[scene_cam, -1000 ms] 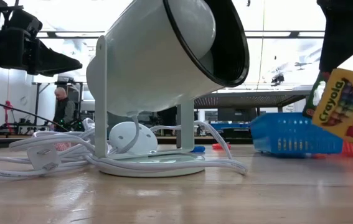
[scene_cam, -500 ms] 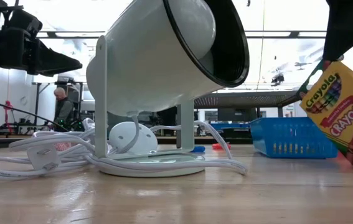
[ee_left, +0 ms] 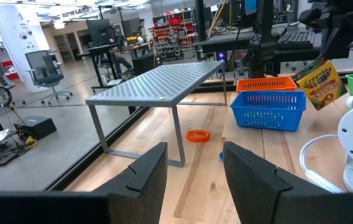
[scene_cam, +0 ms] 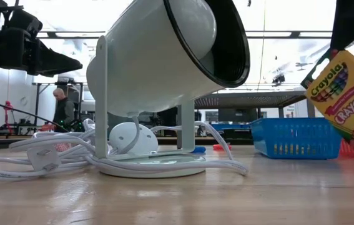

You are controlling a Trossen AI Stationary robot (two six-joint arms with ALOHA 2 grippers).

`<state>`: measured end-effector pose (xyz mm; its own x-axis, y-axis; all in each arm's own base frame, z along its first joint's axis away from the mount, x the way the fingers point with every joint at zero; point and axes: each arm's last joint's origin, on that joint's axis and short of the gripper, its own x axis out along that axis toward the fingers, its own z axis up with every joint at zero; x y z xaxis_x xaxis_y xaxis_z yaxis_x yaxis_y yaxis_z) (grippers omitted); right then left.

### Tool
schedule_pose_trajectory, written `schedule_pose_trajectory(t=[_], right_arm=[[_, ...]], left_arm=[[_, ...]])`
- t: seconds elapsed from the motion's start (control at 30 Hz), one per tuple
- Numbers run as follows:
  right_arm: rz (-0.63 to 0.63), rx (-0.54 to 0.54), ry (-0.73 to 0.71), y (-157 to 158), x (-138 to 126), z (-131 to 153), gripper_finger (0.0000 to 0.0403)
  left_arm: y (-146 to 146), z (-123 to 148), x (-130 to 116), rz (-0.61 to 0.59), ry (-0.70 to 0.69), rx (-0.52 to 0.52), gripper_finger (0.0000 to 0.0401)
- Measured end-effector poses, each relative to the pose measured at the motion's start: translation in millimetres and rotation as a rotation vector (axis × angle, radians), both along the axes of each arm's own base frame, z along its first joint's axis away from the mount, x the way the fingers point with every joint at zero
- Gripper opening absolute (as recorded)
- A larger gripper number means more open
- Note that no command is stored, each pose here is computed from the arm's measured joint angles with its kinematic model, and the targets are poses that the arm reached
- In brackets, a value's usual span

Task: Pick & Place Office Desk Supplies
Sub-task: Put the yellow box of crayons into the orange bin

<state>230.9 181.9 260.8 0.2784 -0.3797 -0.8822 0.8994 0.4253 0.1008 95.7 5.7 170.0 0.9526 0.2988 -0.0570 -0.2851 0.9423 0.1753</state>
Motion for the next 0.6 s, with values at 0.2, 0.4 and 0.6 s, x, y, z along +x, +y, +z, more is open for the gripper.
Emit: schedule_pose_trajectory(t=[0.2, 0.4, 0.6], right_arm=[[0.0, 0.014, 0.01, 1.1, -0.7, -0.3, 0.0008], [-0.001, 0.015, 0.015, 1.3, -1.4, 2.3, 0.0008], [0.001, 0.041, 0.019, -1.1, -7.0, 21.0, 0.0008]], left_arm=[[0.0, -0.1, 0.0, 0.0, 0.001, 0.0, 0.0159], [0.0, -0.1, 0.0, 0.0, 0.0, 0.0, 0.0159], [0.0, -0.1, 0.0, 0.0, 0.001, 0.0, 0.0159]])
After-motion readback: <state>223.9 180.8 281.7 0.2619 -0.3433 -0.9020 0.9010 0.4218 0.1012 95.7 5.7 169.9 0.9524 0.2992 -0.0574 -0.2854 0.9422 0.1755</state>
